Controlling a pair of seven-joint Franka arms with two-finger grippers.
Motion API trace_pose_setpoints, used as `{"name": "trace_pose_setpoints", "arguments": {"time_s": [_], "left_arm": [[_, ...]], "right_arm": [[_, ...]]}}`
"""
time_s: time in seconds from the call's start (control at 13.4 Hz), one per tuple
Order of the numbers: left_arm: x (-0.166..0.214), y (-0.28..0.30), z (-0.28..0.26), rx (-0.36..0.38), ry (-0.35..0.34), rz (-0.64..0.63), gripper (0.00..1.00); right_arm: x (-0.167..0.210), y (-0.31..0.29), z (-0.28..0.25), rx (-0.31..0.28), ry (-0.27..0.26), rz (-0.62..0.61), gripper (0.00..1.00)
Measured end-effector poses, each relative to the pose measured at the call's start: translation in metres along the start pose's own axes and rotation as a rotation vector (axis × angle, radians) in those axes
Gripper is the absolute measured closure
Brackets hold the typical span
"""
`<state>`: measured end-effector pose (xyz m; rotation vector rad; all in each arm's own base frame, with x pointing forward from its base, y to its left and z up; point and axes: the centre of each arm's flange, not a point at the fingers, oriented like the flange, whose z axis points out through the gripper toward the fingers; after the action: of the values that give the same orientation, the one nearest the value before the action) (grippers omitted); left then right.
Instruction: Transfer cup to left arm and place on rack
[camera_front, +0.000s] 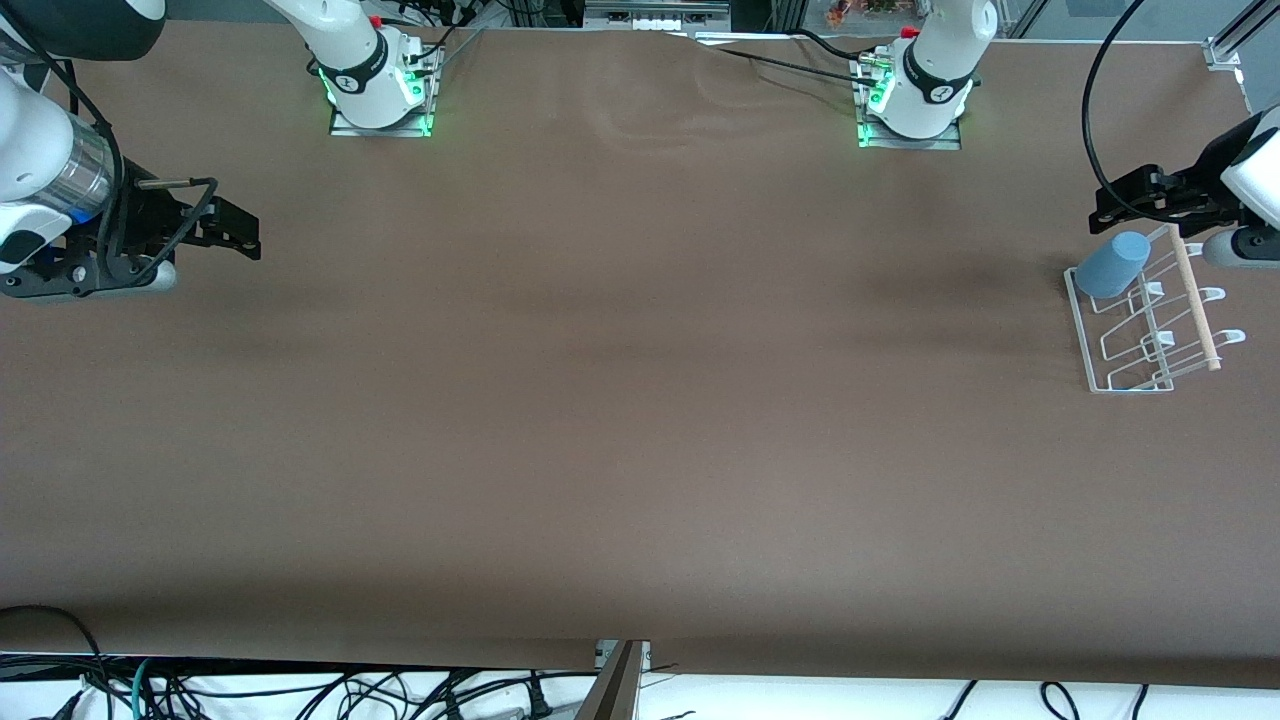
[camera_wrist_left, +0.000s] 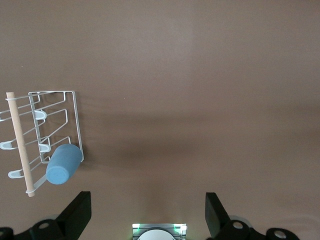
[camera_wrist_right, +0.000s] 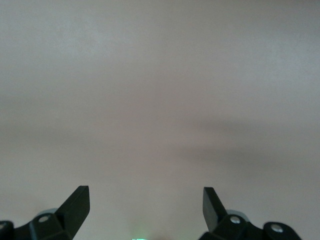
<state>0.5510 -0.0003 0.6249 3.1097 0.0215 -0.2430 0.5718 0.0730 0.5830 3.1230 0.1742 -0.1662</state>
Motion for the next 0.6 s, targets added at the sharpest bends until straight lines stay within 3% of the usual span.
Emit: {"name": "trace_pose_setpoints", "arguments": {"time_s": [0.6], "left_arm": [[-0.004,0.028,0.002,0.021,-0.036,0.026,0.0]], "right_arm": [[0.0,0.0,0.0,0.0,0.0,-0.001,0.0]]}}
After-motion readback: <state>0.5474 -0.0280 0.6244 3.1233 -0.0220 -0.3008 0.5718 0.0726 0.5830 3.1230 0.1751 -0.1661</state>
